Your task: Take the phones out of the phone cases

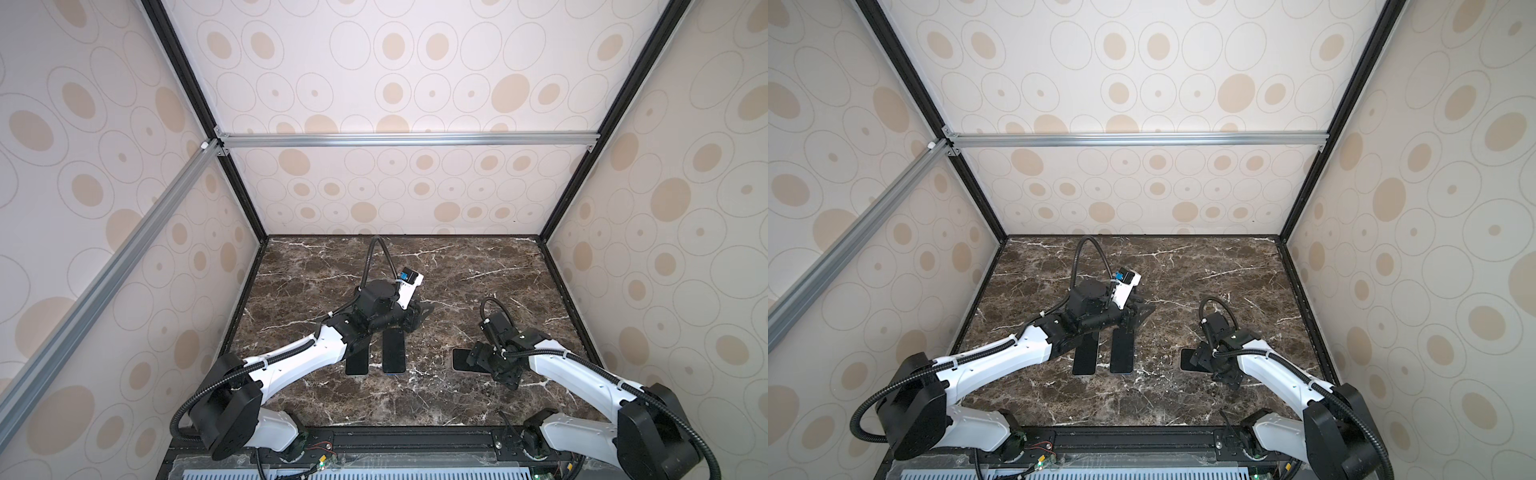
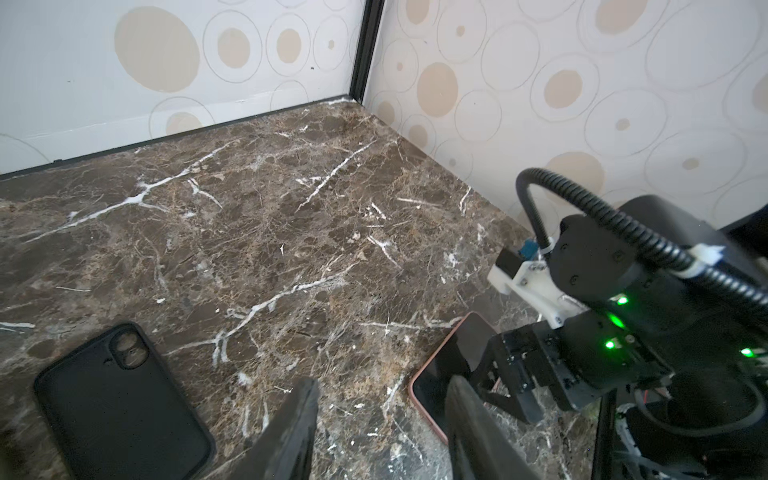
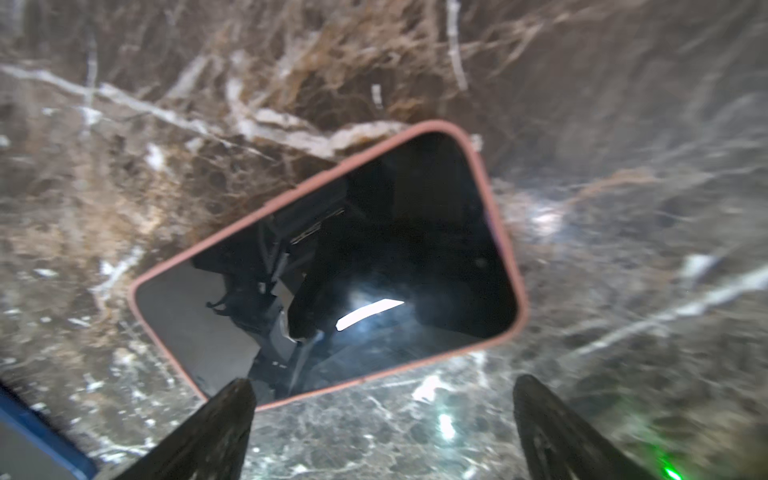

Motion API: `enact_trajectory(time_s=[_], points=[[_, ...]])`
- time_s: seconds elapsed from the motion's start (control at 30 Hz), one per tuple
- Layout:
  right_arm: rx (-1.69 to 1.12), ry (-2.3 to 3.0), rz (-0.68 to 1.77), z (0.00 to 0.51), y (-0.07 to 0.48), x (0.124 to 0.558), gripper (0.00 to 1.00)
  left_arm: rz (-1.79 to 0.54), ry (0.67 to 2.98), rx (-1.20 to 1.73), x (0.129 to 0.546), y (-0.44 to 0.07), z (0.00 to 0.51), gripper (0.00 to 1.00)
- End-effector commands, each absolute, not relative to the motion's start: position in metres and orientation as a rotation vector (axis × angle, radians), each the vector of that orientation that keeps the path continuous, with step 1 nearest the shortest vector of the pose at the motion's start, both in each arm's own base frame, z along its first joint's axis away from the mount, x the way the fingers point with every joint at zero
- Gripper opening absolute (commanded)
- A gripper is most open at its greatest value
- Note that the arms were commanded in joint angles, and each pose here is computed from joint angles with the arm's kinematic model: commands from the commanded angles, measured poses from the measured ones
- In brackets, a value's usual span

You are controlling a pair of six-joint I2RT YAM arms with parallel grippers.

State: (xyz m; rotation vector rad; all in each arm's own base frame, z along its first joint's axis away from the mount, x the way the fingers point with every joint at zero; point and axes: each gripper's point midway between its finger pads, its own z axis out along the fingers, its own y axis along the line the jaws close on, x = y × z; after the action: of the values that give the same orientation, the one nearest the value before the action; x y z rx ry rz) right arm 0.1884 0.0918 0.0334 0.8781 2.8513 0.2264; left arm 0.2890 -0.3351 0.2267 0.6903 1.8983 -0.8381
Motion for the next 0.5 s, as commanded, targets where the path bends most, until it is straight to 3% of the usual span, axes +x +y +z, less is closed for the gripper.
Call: enact_trajectory(time_s=[0.0, 0.2, 0.47], points=[[0.967, 2.801, 0.34, 0.028, 0.1, 0.195, 1.0, -0.806, 1.765, 0.673, 0.292, -0.333, 0.257, 0.53], [1.016, 2.793, 0.396, 0.014, 0.097, 0.204, 1.0, -0.746, 1.761, 0.648, 0.292, -0.32, 0.256, 0.54], [0.885, 2.804, 0.368, 0.016, 0.104, 0.241, 1.0, -0.673, 1.821, 0.599, 0.295, -0.305, 0.248, 0.53]])
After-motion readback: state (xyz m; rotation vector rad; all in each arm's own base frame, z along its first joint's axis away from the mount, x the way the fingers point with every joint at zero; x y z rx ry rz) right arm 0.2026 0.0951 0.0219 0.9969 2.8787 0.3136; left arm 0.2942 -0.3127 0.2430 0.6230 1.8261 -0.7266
